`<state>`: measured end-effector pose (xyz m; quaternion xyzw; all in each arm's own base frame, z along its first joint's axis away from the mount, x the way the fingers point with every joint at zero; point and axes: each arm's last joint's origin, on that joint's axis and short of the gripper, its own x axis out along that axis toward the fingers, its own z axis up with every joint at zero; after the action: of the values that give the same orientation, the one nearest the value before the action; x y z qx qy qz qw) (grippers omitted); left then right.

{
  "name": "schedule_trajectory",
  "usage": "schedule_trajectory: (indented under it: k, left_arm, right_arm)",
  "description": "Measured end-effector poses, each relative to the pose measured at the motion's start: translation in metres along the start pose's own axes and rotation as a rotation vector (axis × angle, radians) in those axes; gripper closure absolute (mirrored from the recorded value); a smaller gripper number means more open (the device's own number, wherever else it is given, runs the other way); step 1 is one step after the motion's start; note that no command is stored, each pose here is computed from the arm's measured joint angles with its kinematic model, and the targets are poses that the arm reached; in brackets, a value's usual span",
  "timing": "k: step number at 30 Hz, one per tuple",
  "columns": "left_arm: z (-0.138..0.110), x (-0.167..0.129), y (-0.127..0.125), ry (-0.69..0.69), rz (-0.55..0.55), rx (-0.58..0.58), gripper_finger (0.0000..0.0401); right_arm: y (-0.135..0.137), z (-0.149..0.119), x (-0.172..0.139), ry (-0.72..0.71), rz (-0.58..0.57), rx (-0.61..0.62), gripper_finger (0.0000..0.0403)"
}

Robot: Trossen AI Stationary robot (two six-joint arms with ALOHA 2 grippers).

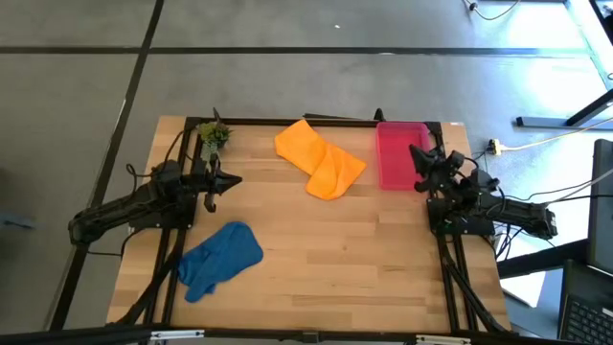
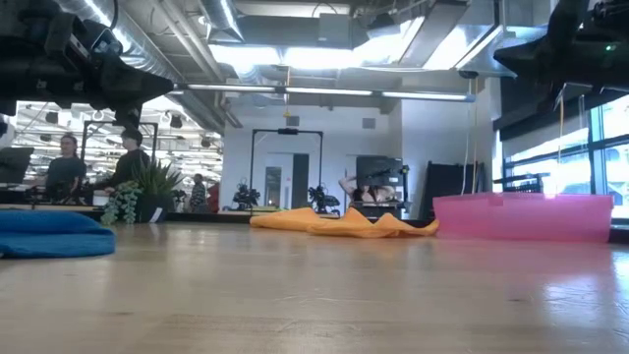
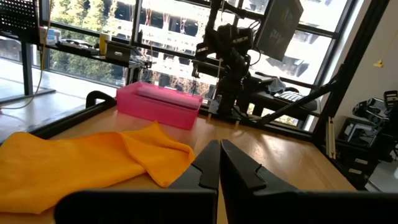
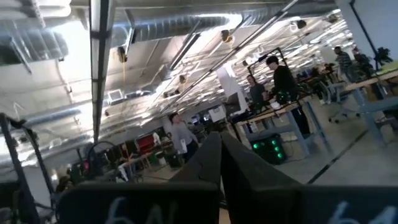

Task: Roll microfiber towels into tight, uniform cylinder then place into a basket
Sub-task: Fold the orange microfiber towel

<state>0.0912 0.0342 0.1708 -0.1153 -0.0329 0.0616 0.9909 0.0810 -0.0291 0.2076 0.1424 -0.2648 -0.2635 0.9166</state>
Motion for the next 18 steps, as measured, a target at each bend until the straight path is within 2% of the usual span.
schedule_trajectory:
  k: [3,6,8,13,16,18]
  left_arm:
    - [0.0,0.0,0.0,-0.001,0.0,0.0,0.04]
    - [0.0,0.0,0.0,-0.001,0.003,0.003,0.04]
    - [0.001,0.0,0.001,-0.022,0.056,0.063,0.04]
    - [0.015,-0.002,0.002,-0.159,0.194,0.094,0.04]
    - [0.032,-0.005,-0.003,-0.207,0.188,0.109,0.04]
    - [0.045,-0.007,-0.009,-0.225,0.14,0.156,0.04]
  right_arm:
    - [0.0,-0.002,0.0,0.04,-0.001,0.07,0.0398]
    - [0.003,0.0,0.002,0.145,0.017,0.09,0.0399]
    - [0.006,0.005,0.005,0.208,0.008,0.097,0.0399]
    - [0.017,0.022,0.02,0.328,-0.029,0.053,0.0401]
    - [0.026,0.031,0.034,0.432,-0.067,0.008,0.0401]
    - [0.032,0.036,0.044,0.526,-0.094,-0.027,0.0401]
